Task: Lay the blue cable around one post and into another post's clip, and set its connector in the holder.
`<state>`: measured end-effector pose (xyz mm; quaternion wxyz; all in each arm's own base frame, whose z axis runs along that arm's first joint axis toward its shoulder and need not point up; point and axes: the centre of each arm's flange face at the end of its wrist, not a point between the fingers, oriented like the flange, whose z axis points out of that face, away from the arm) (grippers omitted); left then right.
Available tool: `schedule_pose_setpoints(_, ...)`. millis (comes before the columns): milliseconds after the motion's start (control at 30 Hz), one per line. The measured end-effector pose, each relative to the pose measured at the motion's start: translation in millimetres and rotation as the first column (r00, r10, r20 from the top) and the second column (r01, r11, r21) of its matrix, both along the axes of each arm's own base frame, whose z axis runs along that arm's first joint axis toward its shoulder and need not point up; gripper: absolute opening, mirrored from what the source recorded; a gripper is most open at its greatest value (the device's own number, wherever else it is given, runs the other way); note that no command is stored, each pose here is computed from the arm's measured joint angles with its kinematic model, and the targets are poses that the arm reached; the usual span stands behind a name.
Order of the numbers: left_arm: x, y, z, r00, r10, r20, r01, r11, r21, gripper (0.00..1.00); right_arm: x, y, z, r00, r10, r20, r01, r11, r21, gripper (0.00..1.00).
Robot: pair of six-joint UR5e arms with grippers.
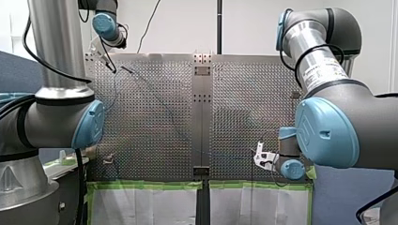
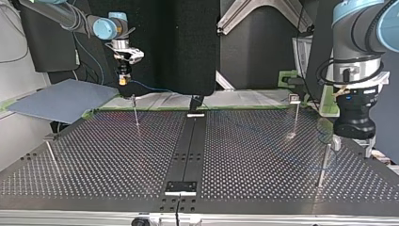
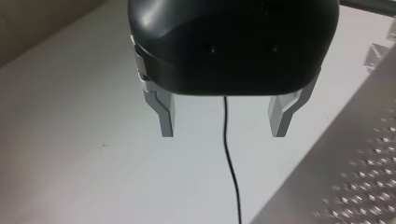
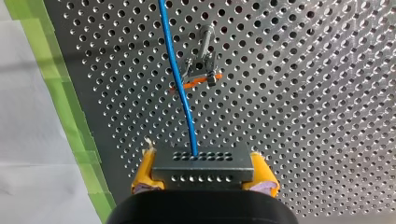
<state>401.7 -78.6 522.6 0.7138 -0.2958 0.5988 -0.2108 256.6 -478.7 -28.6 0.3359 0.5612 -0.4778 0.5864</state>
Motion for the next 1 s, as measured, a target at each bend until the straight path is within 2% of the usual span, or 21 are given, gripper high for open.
schedule_pose_setpoints(167, -4.8, 1.4, 2.2, 0.9978, 0.049, -0.045, -0.047, 0.998, 0.043, 1.0, 0.3, 0.1, 0.0, 1.0, 0.001, 0.0, -0.001, 1.0, 0.0, 0.0)
schedule_pose_setpoints(267, -6.7, 3.3, 1.5, 0.9945, 0.072, -0.076, -0.066, 0.9953, 0.071, 1.0, 0.4, 0.2, 0.0, 1.0, 0.001, -0.001, -0.001, 1.0, 0.0, 0.0)
schedule_pose_setpoints(400, -4.0, 5.2, -6.8, 0.9868, 0.086, -0.137, -0.071, 0.9915, 0.109, 1.0, 0.5, 0.3, -0.1, 1.0, 0.001, -0.002, -0.001, 1.0, 0.0, 0.0)
schedule_pose_setpoints(533, -3.6, 6.0, -12.8, 0.9776, 0.091, -0.19, -0.064, 0.9873, 0.146, 1.0, 0.4, 0.5, -0.4, 1.0, 0.001, -0.002, -0.001, 1.0, 0.001, 0.0)
schedule_pose_setpoints(767, -8.9, 6.0, -5.3, 0.9689, 0.09, -0.23, -0.044, 0.9787, 0.201, 1.0, 1.2, 1.0, -0.5, 1.0, 0.003, -0.002, -0.003, 1.0, 0.002, 0.0)
schedule_pose_setpoints(867, -10.6, 4.5, -3.4, 0.9652, 0.077, -0.25, -0.021, 0.9748, 0.222, 1.0, 1.8, 1.3, -0.4, 1.0, 0.004, -0.002, -0.004, 1.0, 0.002, 0.0)
schedule_pose_setpoints(967, -13.1, 2.4, -4.5, 0.9586, 0.059, -0.279, 0.011, 0.9698, 0.244, 1.0, 2.4, 1.7, -0.3, 1.0, 0.005, -0.003, -0.005, 1.0, 0.001, 0.0)
schedule_pose_setpoints(1000, -14.4, 1.3, -5.4, 0.955, 0.049, -0.293, 0.027, 0.9673, 0.252, 1.0, 2.5, 1.7, -0.3, 1.0, 0.006, -0.003, -0.006, 1.0, 0.001, 0.0)
